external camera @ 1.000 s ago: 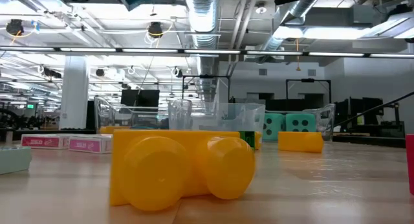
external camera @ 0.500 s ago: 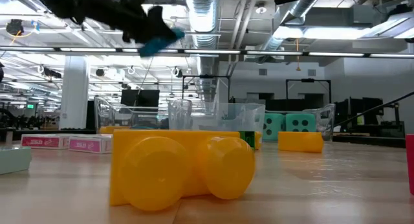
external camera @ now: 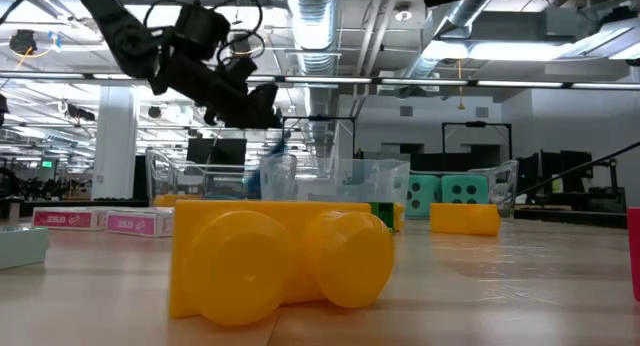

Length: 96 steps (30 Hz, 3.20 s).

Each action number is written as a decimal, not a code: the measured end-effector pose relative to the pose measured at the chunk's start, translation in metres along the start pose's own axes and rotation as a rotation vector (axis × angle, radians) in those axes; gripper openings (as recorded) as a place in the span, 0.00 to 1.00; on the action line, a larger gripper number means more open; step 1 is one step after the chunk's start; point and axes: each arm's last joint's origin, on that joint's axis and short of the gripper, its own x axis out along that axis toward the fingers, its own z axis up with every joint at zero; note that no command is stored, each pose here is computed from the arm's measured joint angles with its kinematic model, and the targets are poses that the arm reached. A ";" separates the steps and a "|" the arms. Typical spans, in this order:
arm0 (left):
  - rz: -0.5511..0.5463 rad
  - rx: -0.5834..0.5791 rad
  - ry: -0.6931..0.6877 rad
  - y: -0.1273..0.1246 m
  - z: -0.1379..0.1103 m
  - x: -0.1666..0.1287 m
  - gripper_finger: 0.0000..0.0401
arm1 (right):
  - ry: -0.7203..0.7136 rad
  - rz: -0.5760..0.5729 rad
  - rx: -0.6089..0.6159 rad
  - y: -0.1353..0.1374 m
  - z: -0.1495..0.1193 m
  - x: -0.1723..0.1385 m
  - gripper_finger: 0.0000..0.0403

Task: Pick & Place Toys
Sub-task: Put the blue game piece into the top left transparent bin, then put the red deck of cards into the bottom transparent bin

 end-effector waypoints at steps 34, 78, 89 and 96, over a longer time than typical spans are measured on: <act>-0.471 -0.024 0.082 -0.042 -0.017 -0.008 0.28 | 0.005 -0.001 -0.006 0.000 -0.001 0.000 0.98; -1.056 0.176 0.261 -0.144 -0.045 -0.119 0.68 | 0.005 0.000 0.002 0.000 -0.001 0.000 0.98; -1.148 0.246 0.335 -0.139 -0.032 -0.180 0.97 | 0.005 0.000 0.007 0.000 -0.001 0.000 0.98; -1.037 0.333 0.315 -0.134 -0.033 -0.190 0.99 | 0.005 0.000 0.015 0.000 -0.001 0.000 0.98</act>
